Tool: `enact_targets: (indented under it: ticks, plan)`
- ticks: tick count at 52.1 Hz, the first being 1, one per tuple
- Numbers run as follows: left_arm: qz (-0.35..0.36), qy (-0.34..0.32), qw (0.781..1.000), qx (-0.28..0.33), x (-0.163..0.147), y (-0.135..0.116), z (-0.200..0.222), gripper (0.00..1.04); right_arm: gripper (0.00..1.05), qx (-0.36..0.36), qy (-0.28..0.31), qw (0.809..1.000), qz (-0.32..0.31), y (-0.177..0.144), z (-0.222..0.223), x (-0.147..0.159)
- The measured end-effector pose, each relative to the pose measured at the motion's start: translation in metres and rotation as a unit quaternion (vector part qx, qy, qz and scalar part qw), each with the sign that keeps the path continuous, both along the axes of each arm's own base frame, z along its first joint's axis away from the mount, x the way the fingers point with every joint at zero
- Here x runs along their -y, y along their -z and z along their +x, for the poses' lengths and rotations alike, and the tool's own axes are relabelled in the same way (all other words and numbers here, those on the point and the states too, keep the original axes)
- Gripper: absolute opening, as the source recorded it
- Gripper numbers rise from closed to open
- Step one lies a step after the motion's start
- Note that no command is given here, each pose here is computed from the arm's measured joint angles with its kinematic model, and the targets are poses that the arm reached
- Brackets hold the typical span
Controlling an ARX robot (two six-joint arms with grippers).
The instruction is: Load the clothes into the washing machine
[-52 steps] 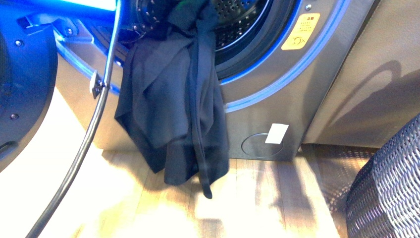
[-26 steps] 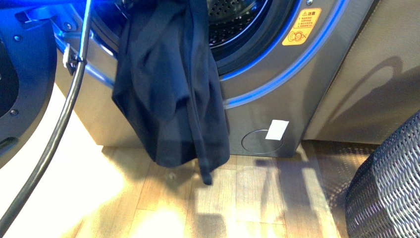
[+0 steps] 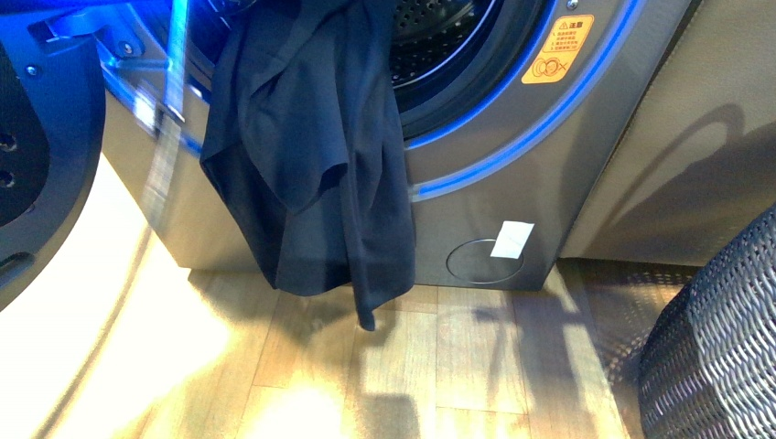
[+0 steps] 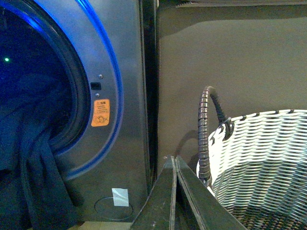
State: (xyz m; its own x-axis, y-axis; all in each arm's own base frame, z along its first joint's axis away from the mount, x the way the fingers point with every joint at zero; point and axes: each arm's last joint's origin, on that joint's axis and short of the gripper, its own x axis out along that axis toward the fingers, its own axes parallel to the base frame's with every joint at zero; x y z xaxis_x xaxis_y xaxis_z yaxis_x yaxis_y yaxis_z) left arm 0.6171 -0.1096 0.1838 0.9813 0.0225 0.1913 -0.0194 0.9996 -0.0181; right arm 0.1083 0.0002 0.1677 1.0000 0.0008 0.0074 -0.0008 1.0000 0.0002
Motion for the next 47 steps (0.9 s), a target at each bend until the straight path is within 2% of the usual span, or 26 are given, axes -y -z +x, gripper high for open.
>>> enact_targets:
  ticks: [1, 2, 5, 8, 12, 13, 14, 16, 17, 20, 24, 27, 33, 47]
  plan:
    - [0.000, 0.000, 1.000, 0.000, 0.000, 0.000, 0.000, 0.52, 0.02, 0.000, 0.000, 1.000, 0.000, 0.000, -0.001, 0.000]
    - [-0.002, 0.006, 1.000, -0.009, 0.001, 0.002, 0.000, 0.57, 0.02, -0.003, 0.000, 1.000, 0.000, 0.001, -0.003, 0.000]
    - [-0.001, 0.014, 1.000, -0.020, 0.002, 0.004, 0.001, 0.62, 0.02, -0.017, 0.000, 1.000, 0.000, 0.004, -0.007, 0.000]
    - [-0.003, 0.024, 0.999, -0.038, 0.003, 0.007, 0.001, 0.78, 0.02, -0.002, 0.000, 1.000, 0.000, 0.003, -0.010, 0.000]
    - [0.000, 0.037, 0.997, -0.064, 0.005, 0.011, 0.001, 0.93, 0.02, -0.003, 0.000, 1.000, 0.000, 0.003, -0.011, 0.000]
    - [0.001, 0.046, 0.996, -0.075, 0.006, 0.013, 0.001, 1.01, 0.02, -0.003, 0.000, 1.000, 0.000, 0.003, -0.011, 0.000]
    - [0.003, 0.048, 0.996, -0.081, 0.006, 0.014, 0.001, 1.03, 0.02, -0.003, 0.000, 1.000, 0.000, 0.003, -0.011, 0.000]
    - [0.004, 0.052, 0.994, -0.096, 0.006, 0.017, 0.001, 1.02, 0.02, -0.002, 0.000, 1.000, 0.000, 0.003, -0.011, 0.000]
    - [0.007, 0.062, 0.992, -0.109, 0.007, 0.019, 0.001, 0.98, 0.02, -0.002, 0.000, 1.000, 0.000, 0.003, -0.011, 0.000]
    - [0.008, 0.065, 0.990, -0.124, 0.007, 0.021, 0.001, 0.93, 0.02, -0.003, 0.000, 1.000, 0.000, 0.003, -0.011, 0.000]
    - [0.021, 0.080, 0.980, -0.181, 0.005, 0.026, -0.002, 1.00, 0.02, -0.003, 0.000, 1.000, 0.000, 0.003, -0.011, 0.000]
    - [0.029, 0.078, 0.971, -0.226, 0.003, 0.029, -0.007, 0.98, 0.02, -0.003, 0.000, 1.000, 0.000, 0.003, -0.011, 0.000]
    - [0.039, 0.076, 0.958, -0.273, -0.006, 0.029, -0.021, 0.98, 0.02, -0.003, 0.000, 1.000, 0.000, 0.003, -0.011, 0.000]
    - [0.025, 0.104, 0.943, -0.316, -0.021, 0.030, -0.055, 0.98, 0.02, -0.003, 0.000, 1.000, 0.000, 0.003, -0.011, 0.000]
